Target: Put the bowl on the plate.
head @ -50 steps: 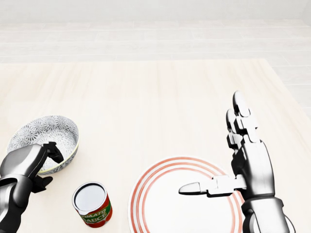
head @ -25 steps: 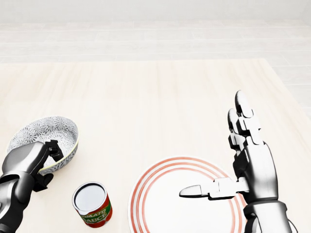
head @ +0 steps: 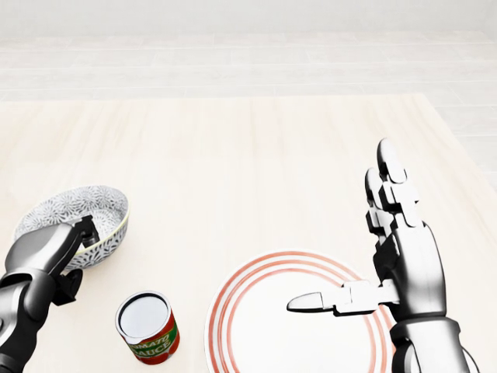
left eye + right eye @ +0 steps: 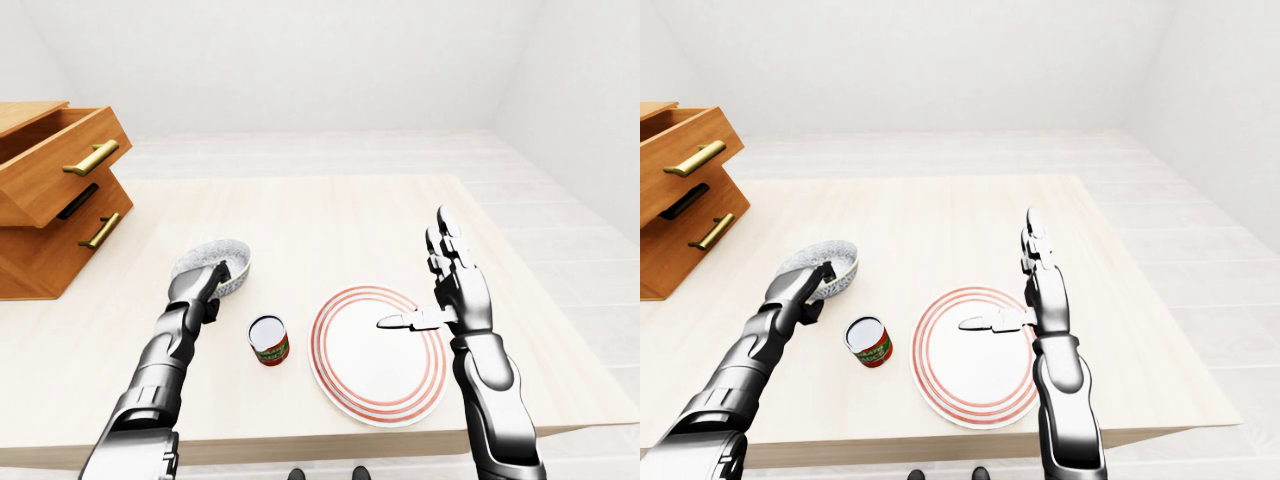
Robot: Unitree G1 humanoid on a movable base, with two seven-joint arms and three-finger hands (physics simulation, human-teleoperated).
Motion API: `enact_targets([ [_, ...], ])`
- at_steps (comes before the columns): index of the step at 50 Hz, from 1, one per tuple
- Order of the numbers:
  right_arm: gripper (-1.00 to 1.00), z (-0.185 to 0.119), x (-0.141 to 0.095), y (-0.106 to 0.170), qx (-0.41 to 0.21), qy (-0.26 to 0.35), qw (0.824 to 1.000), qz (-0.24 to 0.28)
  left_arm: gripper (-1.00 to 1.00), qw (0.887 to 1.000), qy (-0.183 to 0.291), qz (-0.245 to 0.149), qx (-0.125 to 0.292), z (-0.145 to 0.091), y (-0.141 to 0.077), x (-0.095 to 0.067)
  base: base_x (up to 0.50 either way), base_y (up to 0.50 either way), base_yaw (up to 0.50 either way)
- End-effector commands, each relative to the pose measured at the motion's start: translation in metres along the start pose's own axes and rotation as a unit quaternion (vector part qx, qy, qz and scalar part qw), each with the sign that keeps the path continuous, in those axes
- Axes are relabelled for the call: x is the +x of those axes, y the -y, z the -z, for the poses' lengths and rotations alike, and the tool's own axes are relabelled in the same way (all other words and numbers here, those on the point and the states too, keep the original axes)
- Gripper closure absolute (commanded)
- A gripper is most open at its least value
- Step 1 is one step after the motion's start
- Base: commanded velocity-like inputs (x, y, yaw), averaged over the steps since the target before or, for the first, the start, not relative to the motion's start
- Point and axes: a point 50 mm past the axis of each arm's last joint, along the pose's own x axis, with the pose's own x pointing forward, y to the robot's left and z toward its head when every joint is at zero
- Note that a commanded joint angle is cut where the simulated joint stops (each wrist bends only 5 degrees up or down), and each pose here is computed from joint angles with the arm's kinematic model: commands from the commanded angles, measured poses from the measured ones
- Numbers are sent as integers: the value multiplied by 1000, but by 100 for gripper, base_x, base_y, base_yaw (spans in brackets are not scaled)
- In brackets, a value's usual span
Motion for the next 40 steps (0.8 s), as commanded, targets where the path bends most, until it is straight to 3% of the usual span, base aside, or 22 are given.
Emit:
enact_targets([
  [1,-100,1,0,0,1,-2,1000,0,100,1000,6,-24,3,-3,-10,1,0,0,0],
  [16,-100,4,-2,-1,1,-9,1000,0,100,997,21,-62,29,-7,-24,-1,0,0,0],
  [32,-100,5,-3,-1,5,-11,1000,1,100,996,35,-80,24,-12,-34,-6,0,0,0],
  [40,-100,6,-3,-1,4,-13,1000,1,100,994,64,-91,10,-26,-48,-13,0,0,0],
])
